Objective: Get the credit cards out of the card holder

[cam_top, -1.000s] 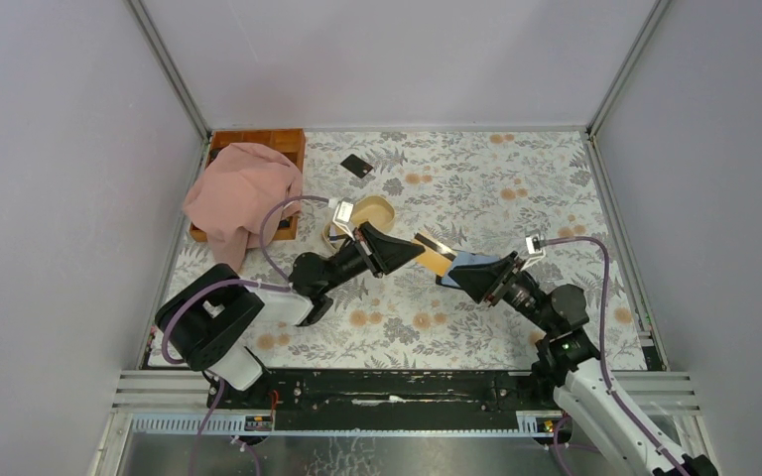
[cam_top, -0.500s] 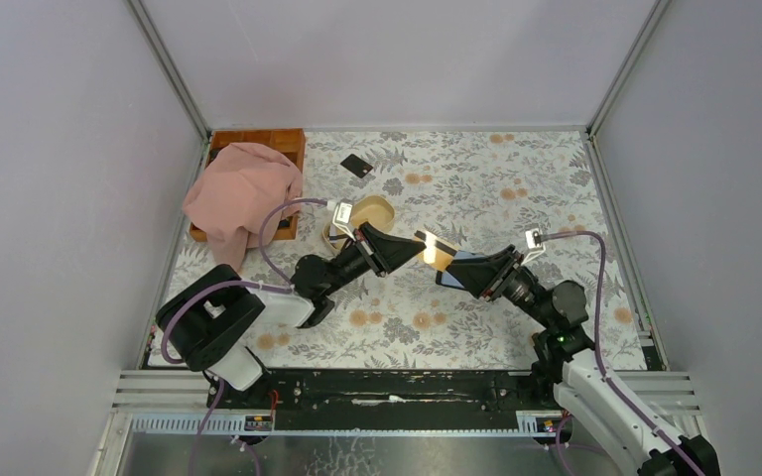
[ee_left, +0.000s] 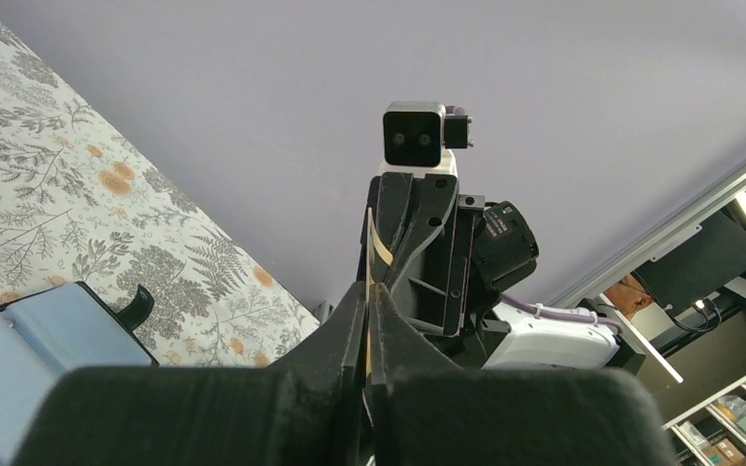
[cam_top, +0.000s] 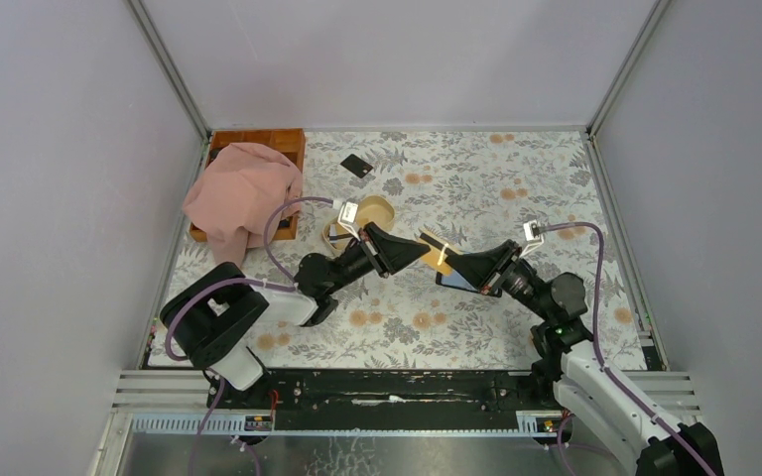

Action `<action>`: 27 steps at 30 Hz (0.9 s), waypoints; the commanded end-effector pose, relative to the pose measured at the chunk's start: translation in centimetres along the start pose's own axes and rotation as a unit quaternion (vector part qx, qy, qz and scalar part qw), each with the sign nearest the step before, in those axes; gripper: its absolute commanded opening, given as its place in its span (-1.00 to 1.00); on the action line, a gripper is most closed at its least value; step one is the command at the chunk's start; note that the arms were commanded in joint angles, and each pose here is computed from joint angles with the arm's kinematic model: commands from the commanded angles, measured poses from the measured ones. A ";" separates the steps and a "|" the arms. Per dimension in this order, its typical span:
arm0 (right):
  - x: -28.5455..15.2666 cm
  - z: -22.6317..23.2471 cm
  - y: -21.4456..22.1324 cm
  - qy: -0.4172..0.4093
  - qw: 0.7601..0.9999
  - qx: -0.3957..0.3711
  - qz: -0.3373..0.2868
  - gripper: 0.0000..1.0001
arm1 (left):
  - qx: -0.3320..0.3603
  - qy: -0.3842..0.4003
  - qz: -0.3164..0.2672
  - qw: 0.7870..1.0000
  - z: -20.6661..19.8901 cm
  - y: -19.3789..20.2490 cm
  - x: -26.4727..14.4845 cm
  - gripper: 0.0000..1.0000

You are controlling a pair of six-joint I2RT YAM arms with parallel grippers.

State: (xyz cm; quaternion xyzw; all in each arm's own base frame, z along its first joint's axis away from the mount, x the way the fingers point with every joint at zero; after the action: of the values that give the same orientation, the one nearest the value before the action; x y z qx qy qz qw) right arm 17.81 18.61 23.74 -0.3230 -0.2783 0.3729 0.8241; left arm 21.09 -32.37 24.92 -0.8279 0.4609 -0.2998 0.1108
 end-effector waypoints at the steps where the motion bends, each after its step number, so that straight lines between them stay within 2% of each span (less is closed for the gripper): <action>1: 0.5 2.2 -1.8 -0.043 0.998 -0.032 -0.014 -1.00 | 0.024 0.046 0.006 0.999 -1.8 -0.3 0.4 -0.75; 3: 0.8 1.5 -1.5 -0.022 0.999 -0.041 0.014 -1.00 | 0.017 0.034 0.007 0.999 -1.1 -0.6 0.2 -0.34; 5: 1.1 0.7 -1.6 0.017 0.997 -0.061 0.041 -1.00 | -0.001 -0.019 -0.012 1.000 1.4 -2.5 -1.1 0.12; 8: 1.2 -0.1 -2.8 0.071 0.990 -0.106 0.060 -1.00 | 0.000 -0.099 -0.046 0.994 4.8 -5.1 -4.7 0.45; 11: 1.5 -1.3 -4.0 0.128 0.977 -0.143 0.092 -1.00 | 0.000 -0.196 -0.096 0.976 7.8 -7.0 -8.7 0.37; 14: 2.5 -2.7 -4.4 0.155 0.963 -0.156 0.154 -1.00 | 0.008 -0.259 -0.113 0.959 8.8 -7.4 -11.0 0.32; 17: 5.2 -4.2 -3.9 0.134 0.956 -0.131 0.228 -1.00 | 0.033 -0.302 -0.111 0.946 9.1 -7.5 -12.1 0.29; 22: 10.4 -5.2 -3.5 0.043 0.949 -0.066 0.305 -1.00 | 0.087 -0.348 -0.107 0.927 8.4 -8.2 -13.5 0.28; 27: 15.4 -10.5 -0.9 0.039 0.926 -0.021 0.376 -1.00 | 0.095 -0.372 -0.112 0.916 8.4 -7.9 -15.1 0.35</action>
State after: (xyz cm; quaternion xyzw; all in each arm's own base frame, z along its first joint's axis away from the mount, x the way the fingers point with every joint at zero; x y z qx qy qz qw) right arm 32.52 24.41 22.24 -0.4601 -0.0984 0.5751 0.6693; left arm 25.75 -17.74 18.21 -0.9178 0.2777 -0.0722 0.2743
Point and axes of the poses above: each gripper's point midway between its finger pads, its own x axis out along the fingers, its own z axis along the line the jaws close on, y = z × x, the point moved 3 cm from there along -x, back along the fingers, and after that the axes turned 6 degrees about -x, right-handed, at the moved point
